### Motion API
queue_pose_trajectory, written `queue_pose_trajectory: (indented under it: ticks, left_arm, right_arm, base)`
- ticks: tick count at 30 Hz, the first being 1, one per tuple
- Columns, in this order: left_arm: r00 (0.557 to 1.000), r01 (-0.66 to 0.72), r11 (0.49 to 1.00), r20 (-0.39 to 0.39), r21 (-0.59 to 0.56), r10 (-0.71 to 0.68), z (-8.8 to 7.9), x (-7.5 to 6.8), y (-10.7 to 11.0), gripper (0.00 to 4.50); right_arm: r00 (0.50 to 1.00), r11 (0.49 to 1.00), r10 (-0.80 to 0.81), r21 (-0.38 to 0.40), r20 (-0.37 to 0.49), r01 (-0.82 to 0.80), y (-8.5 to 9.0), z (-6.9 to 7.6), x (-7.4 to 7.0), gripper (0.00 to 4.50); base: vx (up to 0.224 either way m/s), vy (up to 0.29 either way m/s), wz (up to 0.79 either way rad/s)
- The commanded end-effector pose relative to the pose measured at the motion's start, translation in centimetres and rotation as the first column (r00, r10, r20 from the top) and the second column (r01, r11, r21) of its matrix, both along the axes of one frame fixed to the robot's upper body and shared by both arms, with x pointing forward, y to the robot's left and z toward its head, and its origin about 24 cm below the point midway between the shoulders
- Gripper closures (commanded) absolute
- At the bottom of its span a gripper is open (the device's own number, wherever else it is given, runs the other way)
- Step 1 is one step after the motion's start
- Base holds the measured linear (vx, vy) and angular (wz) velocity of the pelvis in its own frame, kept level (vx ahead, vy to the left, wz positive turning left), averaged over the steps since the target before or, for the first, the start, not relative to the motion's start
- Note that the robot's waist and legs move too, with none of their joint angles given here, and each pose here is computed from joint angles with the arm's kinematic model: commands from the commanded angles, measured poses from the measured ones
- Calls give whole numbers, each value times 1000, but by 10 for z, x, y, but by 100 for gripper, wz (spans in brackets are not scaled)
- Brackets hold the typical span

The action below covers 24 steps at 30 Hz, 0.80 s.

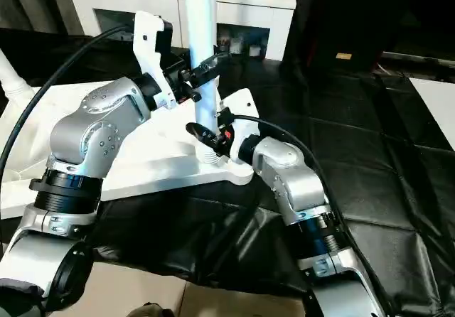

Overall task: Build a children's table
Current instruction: Insert table leg to table base

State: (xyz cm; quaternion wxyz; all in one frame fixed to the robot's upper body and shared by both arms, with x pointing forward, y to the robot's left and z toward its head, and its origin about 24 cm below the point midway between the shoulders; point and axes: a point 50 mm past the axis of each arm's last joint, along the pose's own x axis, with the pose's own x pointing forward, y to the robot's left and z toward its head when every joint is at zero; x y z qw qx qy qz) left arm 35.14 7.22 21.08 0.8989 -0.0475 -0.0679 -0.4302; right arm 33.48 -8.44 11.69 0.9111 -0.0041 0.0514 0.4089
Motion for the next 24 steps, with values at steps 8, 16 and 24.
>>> queue_pose_trajectory:
  ticks: [8,16,24]
  left_arm:
    - [998,38,999,39,25,-39,10,-4,-2,273]
    - [997,61,998,37,33,-62,9,-5,-4,273]
    - [997,70,997,39,45,-71,10,-6,-3,273]
  right_arm:
    - [999,999,36,-27,0,-36,-27,17,8,149]
    - [995,994,103,-38,-13,-104,-21,15,5,149]
    - [991,991,132,-35,-15,-133,-18,16,4,202]
  base:
    - [0,0,0]
    - [0,0,0]
    - [0,0,0]
